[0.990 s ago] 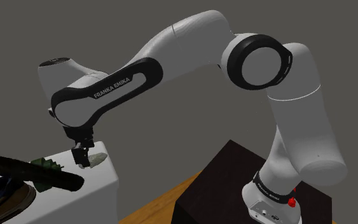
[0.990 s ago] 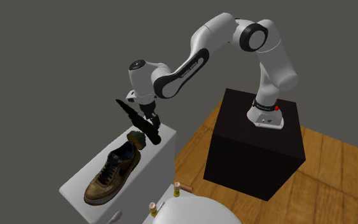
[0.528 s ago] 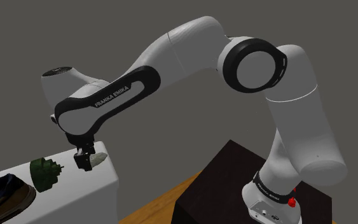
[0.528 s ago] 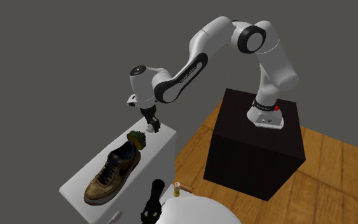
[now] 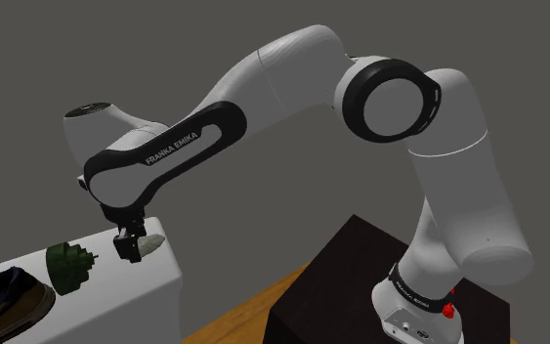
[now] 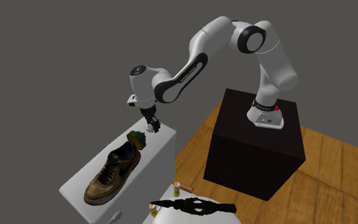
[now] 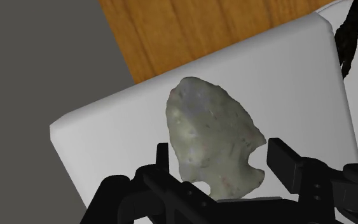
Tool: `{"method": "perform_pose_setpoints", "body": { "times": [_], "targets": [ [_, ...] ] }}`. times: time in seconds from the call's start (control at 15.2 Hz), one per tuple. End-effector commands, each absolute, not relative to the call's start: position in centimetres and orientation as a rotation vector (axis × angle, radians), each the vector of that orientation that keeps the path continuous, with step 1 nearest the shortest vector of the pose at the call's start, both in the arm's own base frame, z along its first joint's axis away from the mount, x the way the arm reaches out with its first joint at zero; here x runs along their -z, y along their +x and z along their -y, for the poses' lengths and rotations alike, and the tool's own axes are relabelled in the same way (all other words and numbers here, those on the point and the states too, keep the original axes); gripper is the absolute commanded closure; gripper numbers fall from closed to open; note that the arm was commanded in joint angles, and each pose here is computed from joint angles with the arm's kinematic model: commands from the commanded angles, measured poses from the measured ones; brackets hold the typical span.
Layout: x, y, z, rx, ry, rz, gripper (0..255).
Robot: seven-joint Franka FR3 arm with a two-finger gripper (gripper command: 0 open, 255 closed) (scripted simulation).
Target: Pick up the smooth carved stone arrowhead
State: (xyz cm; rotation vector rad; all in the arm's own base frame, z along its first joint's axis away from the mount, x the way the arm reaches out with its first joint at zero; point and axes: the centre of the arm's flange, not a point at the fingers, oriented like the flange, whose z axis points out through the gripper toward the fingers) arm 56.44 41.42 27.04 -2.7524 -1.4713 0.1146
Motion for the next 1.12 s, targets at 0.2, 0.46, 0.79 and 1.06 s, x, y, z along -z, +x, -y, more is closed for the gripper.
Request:
{"method": "perform_pose_setpoints", "body": {
  "times": [0.2,0.46,0.79,1.06],
  "targets": [
    [-29.2,56.4,-41.4,-0.115,-2.753,1.471,255],
    [-31.3,56.4,-41.4,-0.115,-2.753,1.471,255],
    [-33.9,56.4,-41.4,-0.115,-2.753,1.471,255],
    [-35.0,56.4,-41.4,-0.115,-2.753,1.471,255]
  ]
}}
